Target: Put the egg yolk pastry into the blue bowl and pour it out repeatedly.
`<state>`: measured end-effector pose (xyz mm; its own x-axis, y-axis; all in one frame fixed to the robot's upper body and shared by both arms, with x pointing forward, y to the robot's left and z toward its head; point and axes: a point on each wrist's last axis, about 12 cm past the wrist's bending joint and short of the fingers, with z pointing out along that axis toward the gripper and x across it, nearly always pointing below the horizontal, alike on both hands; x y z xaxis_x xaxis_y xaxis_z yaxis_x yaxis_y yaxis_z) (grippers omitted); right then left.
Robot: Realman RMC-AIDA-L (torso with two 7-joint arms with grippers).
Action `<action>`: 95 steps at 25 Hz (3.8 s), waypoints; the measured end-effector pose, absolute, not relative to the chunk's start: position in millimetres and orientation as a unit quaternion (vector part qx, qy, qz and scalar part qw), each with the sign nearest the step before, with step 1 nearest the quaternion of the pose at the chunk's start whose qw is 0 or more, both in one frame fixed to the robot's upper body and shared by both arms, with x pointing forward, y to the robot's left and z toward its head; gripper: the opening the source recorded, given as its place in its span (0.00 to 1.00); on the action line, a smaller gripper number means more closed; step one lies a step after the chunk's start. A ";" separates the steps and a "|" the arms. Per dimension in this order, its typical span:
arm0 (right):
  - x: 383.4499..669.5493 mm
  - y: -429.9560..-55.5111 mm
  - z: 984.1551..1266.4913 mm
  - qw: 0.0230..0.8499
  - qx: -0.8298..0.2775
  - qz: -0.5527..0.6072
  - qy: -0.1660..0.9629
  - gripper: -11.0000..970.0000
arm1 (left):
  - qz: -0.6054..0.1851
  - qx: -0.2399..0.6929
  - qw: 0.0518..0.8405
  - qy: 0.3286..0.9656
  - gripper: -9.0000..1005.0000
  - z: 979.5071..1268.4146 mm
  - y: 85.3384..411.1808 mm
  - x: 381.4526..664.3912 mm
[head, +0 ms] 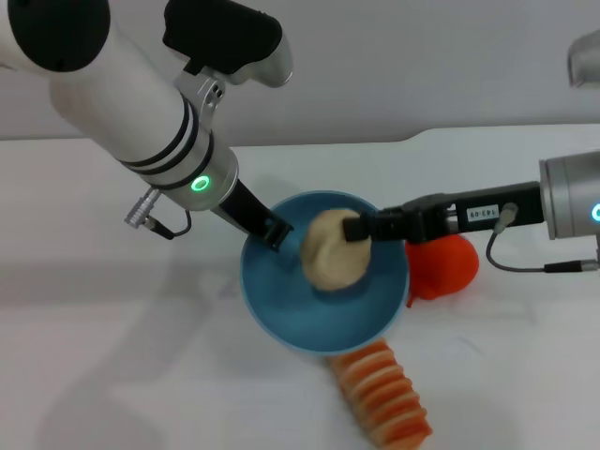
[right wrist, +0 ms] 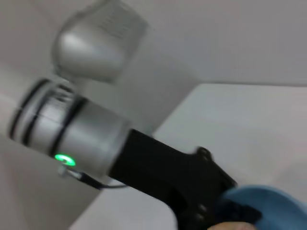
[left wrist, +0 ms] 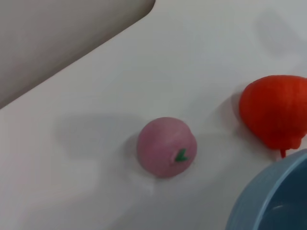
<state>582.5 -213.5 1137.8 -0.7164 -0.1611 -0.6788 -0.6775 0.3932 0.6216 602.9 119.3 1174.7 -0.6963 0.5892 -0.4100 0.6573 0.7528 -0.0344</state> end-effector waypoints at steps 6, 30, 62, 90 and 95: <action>585.2 -218.8 1134.0 0.273 -0.257 0.464 0.802 0.20 | -0.087 0.346 0.185 0.916 0.01 1180.4 116.4 602.7; 554.0 -319.0 1123.0 0.423 -0.079 0.454 0.780 0.36 | -0.004 0.324 0.153 0.933 0.01 1142.2 129.7 633.5; 544.8 -333.2 1110.4 0.425 -0.029 0.451 0.784 0.36 | -0.005 0.305 0.156 0.940 0.46 1130.0 137.4 635.7; 537.8 -373.2 1077.9 0.594 0.090 0.359 0.714 0.36 | -0.017 0.132 0.643 0.754 0.86 1131.1 238.7 596.1; 526.1 -386.1 1069.6 0.679 0.148 0.305 0.651 0.36 | 0.008 0.124 0.690 0.713 0.86 1098.6 247.8 578.3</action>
<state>526.1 -386.1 1069.6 -0.0345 0.6066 -0.7943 -0.2215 0.7704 0.5979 578.3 247.8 1098.6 -0.0183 0.1874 -0.9821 0.1661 0.9692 0.1818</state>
